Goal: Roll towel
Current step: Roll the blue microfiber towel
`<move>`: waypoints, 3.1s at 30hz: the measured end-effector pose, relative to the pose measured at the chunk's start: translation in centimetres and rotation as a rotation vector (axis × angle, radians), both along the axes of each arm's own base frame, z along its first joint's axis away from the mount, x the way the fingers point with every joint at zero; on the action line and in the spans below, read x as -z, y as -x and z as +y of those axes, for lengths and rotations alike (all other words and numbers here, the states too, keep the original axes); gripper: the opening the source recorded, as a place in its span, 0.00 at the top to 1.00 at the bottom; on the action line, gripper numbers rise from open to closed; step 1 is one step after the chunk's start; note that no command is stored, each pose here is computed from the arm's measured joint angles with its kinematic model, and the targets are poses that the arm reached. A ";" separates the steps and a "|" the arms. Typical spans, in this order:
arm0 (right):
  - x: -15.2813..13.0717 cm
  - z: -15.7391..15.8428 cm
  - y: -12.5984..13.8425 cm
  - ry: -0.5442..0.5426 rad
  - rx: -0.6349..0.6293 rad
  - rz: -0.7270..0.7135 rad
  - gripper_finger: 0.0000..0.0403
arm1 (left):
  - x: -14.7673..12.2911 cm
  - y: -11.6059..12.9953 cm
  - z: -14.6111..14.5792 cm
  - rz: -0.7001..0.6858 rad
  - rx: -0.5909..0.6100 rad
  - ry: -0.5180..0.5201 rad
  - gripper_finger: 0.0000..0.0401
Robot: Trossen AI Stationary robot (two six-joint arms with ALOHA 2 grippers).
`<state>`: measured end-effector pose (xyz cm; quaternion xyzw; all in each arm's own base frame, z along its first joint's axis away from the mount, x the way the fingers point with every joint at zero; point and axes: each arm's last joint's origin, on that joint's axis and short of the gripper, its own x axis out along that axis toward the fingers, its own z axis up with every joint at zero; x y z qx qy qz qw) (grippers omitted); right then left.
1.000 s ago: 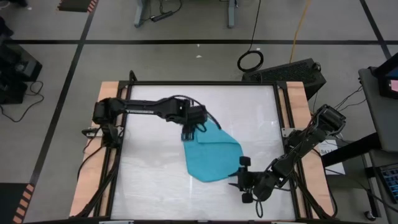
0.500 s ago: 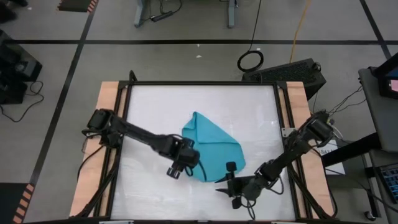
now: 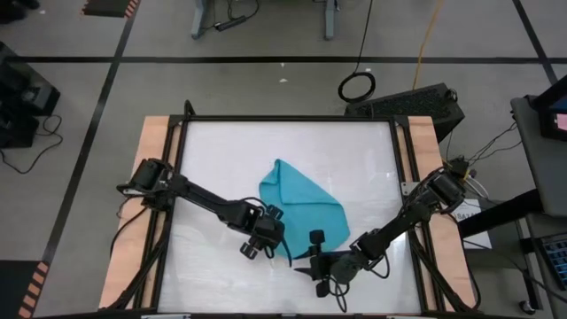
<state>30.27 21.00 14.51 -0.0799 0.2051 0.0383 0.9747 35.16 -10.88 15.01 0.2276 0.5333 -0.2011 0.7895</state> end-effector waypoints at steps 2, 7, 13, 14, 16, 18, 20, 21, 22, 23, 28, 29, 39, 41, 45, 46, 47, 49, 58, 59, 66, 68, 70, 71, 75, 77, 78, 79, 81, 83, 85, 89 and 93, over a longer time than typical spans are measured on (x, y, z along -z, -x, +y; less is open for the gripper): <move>0.0 0.0 0.0 -0.020 0.009 0.001 0.67 | 0.7 -0.1 -0.1 0.015 0.004 0.005 0.49; 0.0 0.0 0.0 -0.055 0.027 0.009 0.67 | 1.2 -0.8 -0.3 -0.015 0.002 0.043 0.58; -0.4 0.9 0.0 -0.044 0.000 0.057 0.67 | 1.0 -1.7 -0.9 -0.102 0.019 0.158 0.93; -0.7 1.2 -0.1 -0.029 -0.008 0.069 0.67 | 0.9 -1.9 -1.0 -0.121 0.024 0.191 0.96; -1.2 1.8 -0.2 0.007 -0.013 0.099 0.67 | 0.5 -2.5 -1.3 -0.176 0.009 0.249 0.97; -1.8 2.4 -0.2 0.043 -0.013 0.126 0.67 | 0.1 -3.0 -1.5 -0.236 -0.011 0.297 0.97; -2.1 2.9 -0.1 0.084 0.002 0.156 0.67 | -0.3 -3.4 -1.6 -0.279 -0.039 0.354 0.97; -2.2 3.1 -0.1 0.103 0.017 0.171 0.67 | -0.6 -3.7 -1.6 -0.291 -0.050 0.383 0.97; -2.1 3.3 0.1 0.126 0.036 0.191 0.67 | -0.9 -3.9 -1.5 -0.303 -0.060 0.412 0.97; -1.8 3.4 0.2 0.146 0.058 0.210 0.67 | -1.1 -4.1 -1.5 -0.312 -0.065 0.432 0.97; -0.2 3.5 1.2 0.172 0.182 0.288 0.67 | -1.9 -4.6 -1.4 -0.306 -0.107 0.496 0.97; 0.2 3.5 1.3 0.173 0.207 0.298 0.67 | -2.1 -4.8 -1.4 -0.308 -0.115 0.508 0.97; 4.5 3.4 1.3 0.201 0.294 0.377 0.67 | -0.6 -5.3 -1.4 -0.294 -0.183 0.461 0.97; 5.2 3.1 1.2 0.201 0.324 0.383 0.67 | 0.0 -5.1 -1.1 -0.268 -0.215 0.390 0.97; 5.6 2.8 1.2 0.176 0.370 0.401 0.69 | 0.5 -4.9 -0.9 -0.253 -0.247 0.332 0.97; 5.6 2.7 1.2 0.167 0.377 0.403 0.71 | 0.6 -4.8 -0.8 -0.245 -0.250 0.324 0.97; 5.5 2.7 1.2 0.164 0.379 0.405 0.74 | 0.7 -4.8 -0.8 -0.239 -0.251 0.322 0.97; 5.5 2.6 1.2 0.158 0.380 0.413 0.82 | 0.6 -4.8 -1.0 -0.248 -0.247 0.326 0.97; 5.3 2.7 1.3 0.127 0.389 0.420 0.99 | -2.5 -3.3 -0.7 -0.240 -0.163 0.253 0.93; 5.1 2.9 1.4 0.125 0.384 0.417 0.99 | -3.0 -2.7 -0.7 -0.219 -0.145 0.220 0.90; 0.7 6.8 3.8 0.073 0.159 0.541 1.00 | -5.1 1.3 0.6 -0.022 -0.083 -0.075 0.68; -0.9 7.4 4.7 0.078 0.128 0.577 1.00 | -5.4 2.0 1.1 0.024 -0.058 -0.115 0.65; -2.0 7.7 5.3 0.069 0.121 0.597 1.00 | -5.6 2.2 1.6 0.041 -0.016 -0.140 0.64; -2.3 7.6 5.8 0.065 0.128 0.610 1.00 | -5.6 2.1 1.7 0.035 0.012 -0.150 0.63; -3.5 7.4 6.8 0.025 0.159 0.638 1.00 | -5.2 1.3 2.4 -0.046 0.145 -0.184 0.63; -3.4 7.3 6.9 0.039 0.165 0.655 1.00 | -5.1 0.6 2.8 -0.121 0.195 -0.178 0.63; -3.4 7.2 6.9 0.040 0.165 0.659 1.00 | -5.0 0.4 3.0 -0.144 0.214 -0.172 0.63; -3.3 7.2 6.9 0.040 0.166 0.666 1.00 | -5.0 0.2 3.2 -0.162 0.226 -0.155 0.63; -3.3 7.0 6.8 0.041 0.179 0.676 1.00 | -4.8 -0.4 3.7 -0.193 0.237 -0.091 0.63; -3.3 6.9 6.7 0.032 0.191 0.676 1.00 | -4.2 -0.4 4.3 -0.148 0.259 -0.012 0.63; -3.4 6.9 6.7 0.025 0.200 0.672 1.00 | -3.2 -0.8 4.7 -0.118 0.285 0.037 0.63; -3.4 6.9 6.7 0.016 0.210 0.669 1.00 | -1.1 -1.3 4.9 -0.072 0.307 0.042 0.63; -3.4 6.8 6.7 0.019 0.214 0.672 1.00 | -0.1 -2.0 4.6 -0.104 0.279 0.006 0.63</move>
